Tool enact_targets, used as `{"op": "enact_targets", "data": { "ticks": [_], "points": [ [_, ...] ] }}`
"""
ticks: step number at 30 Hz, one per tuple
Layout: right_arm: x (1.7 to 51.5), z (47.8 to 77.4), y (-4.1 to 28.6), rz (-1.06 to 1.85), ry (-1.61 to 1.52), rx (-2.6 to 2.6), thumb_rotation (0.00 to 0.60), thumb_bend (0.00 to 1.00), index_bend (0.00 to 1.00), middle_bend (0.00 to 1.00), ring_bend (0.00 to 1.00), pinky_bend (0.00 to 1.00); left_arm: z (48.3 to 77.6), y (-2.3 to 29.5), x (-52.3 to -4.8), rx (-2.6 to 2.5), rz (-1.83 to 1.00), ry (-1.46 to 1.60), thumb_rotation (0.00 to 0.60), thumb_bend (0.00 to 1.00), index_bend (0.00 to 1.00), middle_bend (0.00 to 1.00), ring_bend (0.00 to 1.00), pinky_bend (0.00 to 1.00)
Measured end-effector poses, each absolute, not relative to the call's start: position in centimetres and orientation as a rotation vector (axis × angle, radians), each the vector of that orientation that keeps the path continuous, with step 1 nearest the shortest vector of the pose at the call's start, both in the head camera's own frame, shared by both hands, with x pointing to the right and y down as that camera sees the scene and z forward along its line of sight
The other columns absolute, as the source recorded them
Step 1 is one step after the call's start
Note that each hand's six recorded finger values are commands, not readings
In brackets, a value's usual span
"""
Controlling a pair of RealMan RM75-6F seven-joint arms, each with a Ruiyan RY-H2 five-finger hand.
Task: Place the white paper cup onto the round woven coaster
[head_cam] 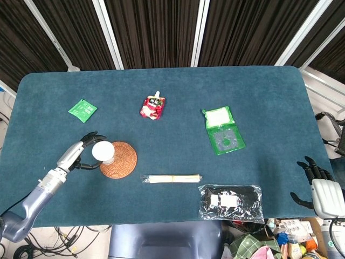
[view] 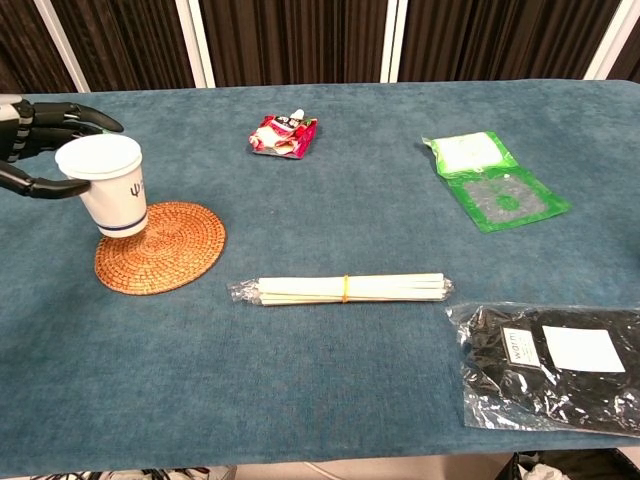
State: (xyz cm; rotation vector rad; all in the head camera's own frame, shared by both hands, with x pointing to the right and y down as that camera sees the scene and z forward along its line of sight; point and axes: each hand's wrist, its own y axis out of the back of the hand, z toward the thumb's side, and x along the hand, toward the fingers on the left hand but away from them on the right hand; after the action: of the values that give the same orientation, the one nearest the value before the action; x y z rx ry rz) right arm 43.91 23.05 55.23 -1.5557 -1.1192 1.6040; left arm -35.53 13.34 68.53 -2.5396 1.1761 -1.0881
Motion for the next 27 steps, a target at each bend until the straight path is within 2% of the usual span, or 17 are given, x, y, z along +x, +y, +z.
{"op": "enact_targets", "data": {
  "ticks": [17,27],
  "points": [
    [43.8,55.3,23.0,1.606,-1.106,-1.564,0.600,0.10,0.18,0.05,0.19,0.19,71.1,13.5,-33.4,-2.597,-1.025,1.138,0.600,0.34,0.22,0.28,0.00,0.00],
    [43.8,55.5,23.1,1.612,-1.092,-1.581,0.600,0.10,0.18,0.05,0.19,0.19,72.2,13.8,-33.9,-2.574,-1.091,1.087,0.600,0.17,0.10,0.19,0.00,0.00]
  ]
}}
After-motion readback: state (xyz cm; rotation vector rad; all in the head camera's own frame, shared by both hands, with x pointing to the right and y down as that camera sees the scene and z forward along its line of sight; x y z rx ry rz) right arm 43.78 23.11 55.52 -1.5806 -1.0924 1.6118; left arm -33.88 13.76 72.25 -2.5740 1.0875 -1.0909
